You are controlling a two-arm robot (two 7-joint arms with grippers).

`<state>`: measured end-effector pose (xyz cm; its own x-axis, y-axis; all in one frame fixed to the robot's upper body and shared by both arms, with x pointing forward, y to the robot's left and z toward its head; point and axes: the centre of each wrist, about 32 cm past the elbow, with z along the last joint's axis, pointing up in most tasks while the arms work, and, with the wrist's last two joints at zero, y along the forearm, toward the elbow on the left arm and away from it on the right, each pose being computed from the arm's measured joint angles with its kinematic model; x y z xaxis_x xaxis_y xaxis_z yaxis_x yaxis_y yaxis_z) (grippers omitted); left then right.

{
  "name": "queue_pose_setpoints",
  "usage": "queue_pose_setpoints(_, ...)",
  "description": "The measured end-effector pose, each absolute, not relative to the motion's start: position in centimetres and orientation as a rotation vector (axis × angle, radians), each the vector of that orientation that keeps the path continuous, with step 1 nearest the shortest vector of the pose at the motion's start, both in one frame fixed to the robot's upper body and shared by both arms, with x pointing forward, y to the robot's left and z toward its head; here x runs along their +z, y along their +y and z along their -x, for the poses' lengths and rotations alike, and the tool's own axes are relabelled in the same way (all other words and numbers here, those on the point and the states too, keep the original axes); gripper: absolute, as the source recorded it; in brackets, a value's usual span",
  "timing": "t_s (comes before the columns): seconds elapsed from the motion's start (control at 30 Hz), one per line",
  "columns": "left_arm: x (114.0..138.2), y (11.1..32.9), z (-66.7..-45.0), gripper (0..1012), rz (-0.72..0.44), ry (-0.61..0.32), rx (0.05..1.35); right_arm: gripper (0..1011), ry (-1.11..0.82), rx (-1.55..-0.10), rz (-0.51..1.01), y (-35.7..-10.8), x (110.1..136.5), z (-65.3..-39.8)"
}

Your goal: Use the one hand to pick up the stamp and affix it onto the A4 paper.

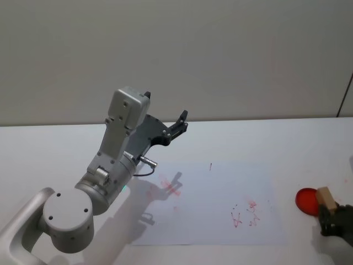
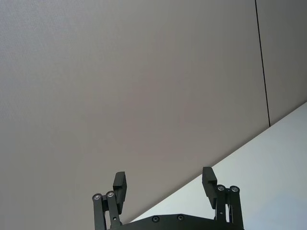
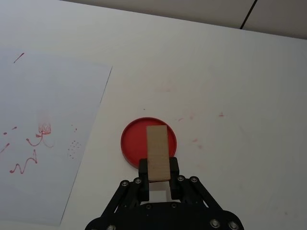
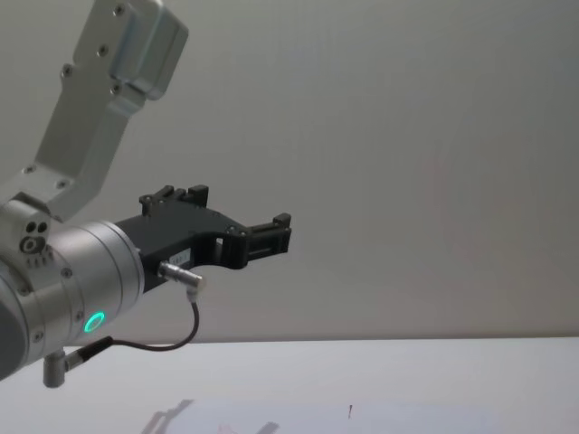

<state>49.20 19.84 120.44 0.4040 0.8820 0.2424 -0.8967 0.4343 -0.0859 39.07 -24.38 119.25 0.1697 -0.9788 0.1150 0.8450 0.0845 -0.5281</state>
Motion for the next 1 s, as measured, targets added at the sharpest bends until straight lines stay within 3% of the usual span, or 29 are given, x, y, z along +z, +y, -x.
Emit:
queue_pose_setpoints(0.87,120.4,19.8,-49.2,1001,-0.061,-0.268,1.124,214,0.276,-1.346,0.542,-24.1,118.7,-41.4)
queue_pose_setpoints(1.0,120.4,19.8,-49.2,1001,-0.061,-0.268,1.124,265,0.282,-1.344,0.54,-24.1,118.6,-41.4)
